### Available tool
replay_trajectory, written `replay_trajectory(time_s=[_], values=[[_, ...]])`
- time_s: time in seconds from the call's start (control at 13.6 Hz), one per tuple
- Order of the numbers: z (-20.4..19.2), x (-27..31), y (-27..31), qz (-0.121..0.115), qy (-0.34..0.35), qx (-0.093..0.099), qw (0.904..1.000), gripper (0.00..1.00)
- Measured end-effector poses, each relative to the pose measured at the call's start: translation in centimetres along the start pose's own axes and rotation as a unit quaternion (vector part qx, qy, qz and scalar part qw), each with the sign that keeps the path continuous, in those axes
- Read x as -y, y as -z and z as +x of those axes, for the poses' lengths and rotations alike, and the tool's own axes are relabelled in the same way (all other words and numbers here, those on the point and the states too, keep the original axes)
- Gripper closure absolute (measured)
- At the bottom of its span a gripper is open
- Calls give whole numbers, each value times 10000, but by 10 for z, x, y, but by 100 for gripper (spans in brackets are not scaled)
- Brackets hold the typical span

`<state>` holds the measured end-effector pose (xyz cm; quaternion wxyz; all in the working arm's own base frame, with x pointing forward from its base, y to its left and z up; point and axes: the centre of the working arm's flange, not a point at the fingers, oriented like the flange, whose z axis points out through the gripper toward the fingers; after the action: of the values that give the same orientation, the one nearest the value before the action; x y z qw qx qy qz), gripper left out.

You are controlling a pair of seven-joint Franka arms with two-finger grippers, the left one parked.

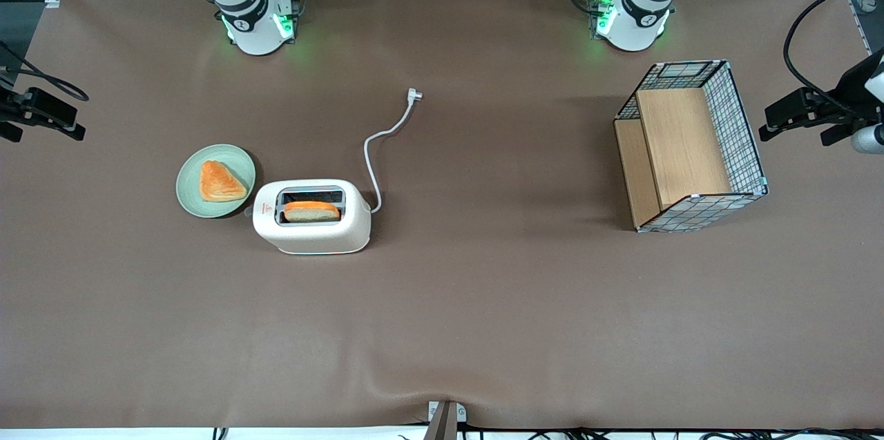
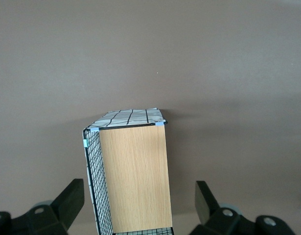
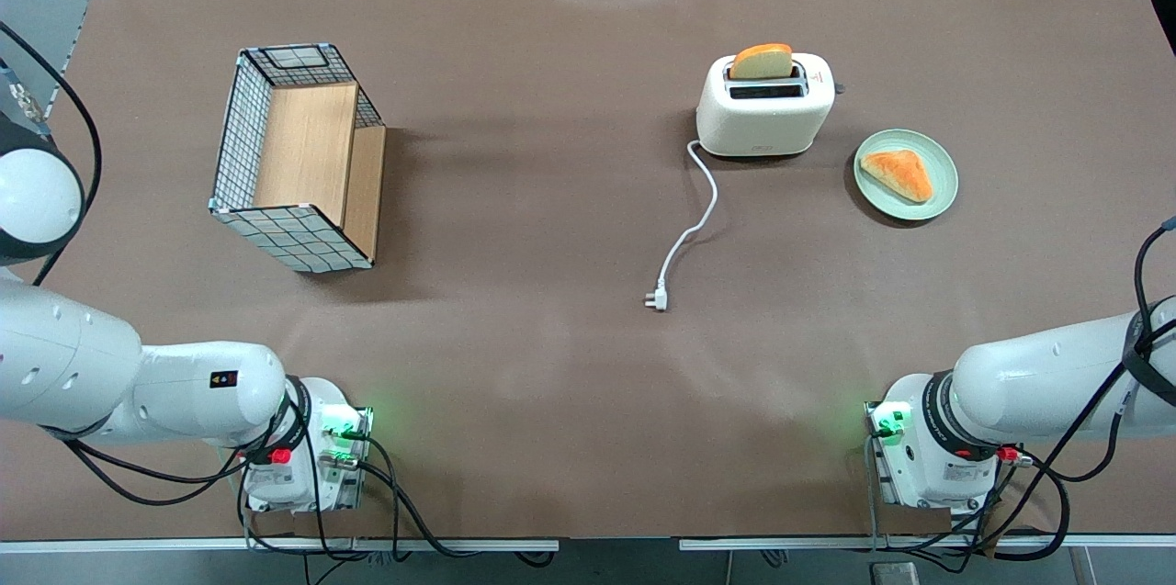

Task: Press toaster button with right arm
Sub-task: 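Move the right gripper toward the side lever of the white toaster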

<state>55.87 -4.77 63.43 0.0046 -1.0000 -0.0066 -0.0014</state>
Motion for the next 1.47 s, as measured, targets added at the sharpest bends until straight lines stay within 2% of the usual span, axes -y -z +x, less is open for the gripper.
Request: replay_trajectory(time_s=[0.37,0.59,0.81,1.25,1.32,1.47], values=[[0,0,-2,3,0,34,10000,0],[-1,0,-12,26,-1,293,9996,0],[4,0,-26,51,-1,472,9989,0],[29,9,-102,536,-46,998,9936,4],[32,11,-115,635,-62,1091,9920,11],[37,13,-135,771,-86,1237,9893,34]])
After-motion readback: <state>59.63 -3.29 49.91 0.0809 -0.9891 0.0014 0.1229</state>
